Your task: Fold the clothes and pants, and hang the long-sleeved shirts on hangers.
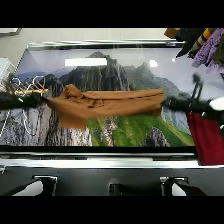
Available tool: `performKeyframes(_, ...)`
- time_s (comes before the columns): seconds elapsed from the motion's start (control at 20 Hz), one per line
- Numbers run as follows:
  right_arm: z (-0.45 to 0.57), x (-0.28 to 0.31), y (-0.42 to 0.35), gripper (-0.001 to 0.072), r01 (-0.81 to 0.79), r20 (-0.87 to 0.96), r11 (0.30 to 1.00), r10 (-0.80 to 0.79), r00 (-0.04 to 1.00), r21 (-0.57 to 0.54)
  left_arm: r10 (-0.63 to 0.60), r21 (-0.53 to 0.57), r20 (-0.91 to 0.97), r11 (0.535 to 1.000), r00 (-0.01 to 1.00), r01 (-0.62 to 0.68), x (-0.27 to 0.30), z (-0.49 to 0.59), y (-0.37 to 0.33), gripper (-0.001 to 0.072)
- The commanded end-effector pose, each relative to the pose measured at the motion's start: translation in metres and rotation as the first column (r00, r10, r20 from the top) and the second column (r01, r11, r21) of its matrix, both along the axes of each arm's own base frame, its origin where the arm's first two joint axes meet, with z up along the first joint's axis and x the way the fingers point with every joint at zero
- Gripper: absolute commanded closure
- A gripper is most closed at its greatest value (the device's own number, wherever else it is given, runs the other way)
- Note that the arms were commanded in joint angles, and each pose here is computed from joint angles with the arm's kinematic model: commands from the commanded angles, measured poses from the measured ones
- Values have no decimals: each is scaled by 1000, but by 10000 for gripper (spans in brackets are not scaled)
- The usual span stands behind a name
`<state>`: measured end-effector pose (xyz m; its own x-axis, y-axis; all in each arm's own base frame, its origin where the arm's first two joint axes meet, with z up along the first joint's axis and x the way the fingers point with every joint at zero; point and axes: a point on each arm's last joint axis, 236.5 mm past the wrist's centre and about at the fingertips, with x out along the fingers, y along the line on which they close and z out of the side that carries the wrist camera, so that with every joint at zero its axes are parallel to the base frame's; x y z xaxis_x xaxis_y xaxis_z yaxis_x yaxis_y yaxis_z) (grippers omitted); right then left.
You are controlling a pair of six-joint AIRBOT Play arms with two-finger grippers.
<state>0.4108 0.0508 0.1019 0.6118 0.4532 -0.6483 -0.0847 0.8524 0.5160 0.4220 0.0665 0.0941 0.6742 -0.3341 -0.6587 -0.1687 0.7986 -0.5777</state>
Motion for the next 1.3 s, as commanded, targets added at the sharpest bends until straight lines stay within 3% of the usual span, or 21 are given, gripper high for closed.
performKeyframes(0.0, 143, 29, -13, 683, 58, 296, 989, -16, 955, -135, 37, 93, 304, 993, 952, -68, 2, 158, -1, 694)
performKeyframes(0.15, 254, -15, -6, 683, 64, 484, 974, 51, 874, -219, 49, 169, 529, 972, 848, -161, -42, 285, -15, 693)
performKeyframes(0.35, 375, -130, 5, 683, 180, 731, 942, 90, 677, -282, 156, 180, 710, 903, 687, -391, -144, 388, -27, 694)
performKeyframes(0.55, 449, -225, -26, 683, 423, 898, 899, -91, 430, -112, 283, 117, 783, 808, 555, -578, -226, 418, -22, 694)
performKeyframes(0.65, 455, -230, -31, 683, 446, 906, 892, -120, 405, -81, 281, 124, 778, 808, 562, -576, -233, 415, -26, 694)
performKeyframes(0.75, 437, -202, -34, 683, 429, 865, 898, -138, 483, -96, 276, 168, 719, 822, 638, -544, -218, 394, -24, 693)
performKeyframes(0.85, 398, -156, -39, 682, 395, 763, 910, -167, 624, -124, 178, 262, 634, 866, 752, -426, -186, 365, -31, 693)
performKeyframes(1.05, 265, -43, -44, 682, 239, 384, 943, -137, 913, -231, 70, 277, 402, 941, 913, -193, -91, 275, -16, 693)
performKeyframes(1.15, 189, 7, -46, 682, 145, 179, 957, -101, 979, -252, 36, 262, 269, 959, 963, -109, -37, 207, -2, 693)
performKeyframes(1.25, 115, 49, -40, 682, 68, 2, 977, -69, 998, -204, -12, 239, 138, 971, 990, -22, 15, 128, 0, 693)
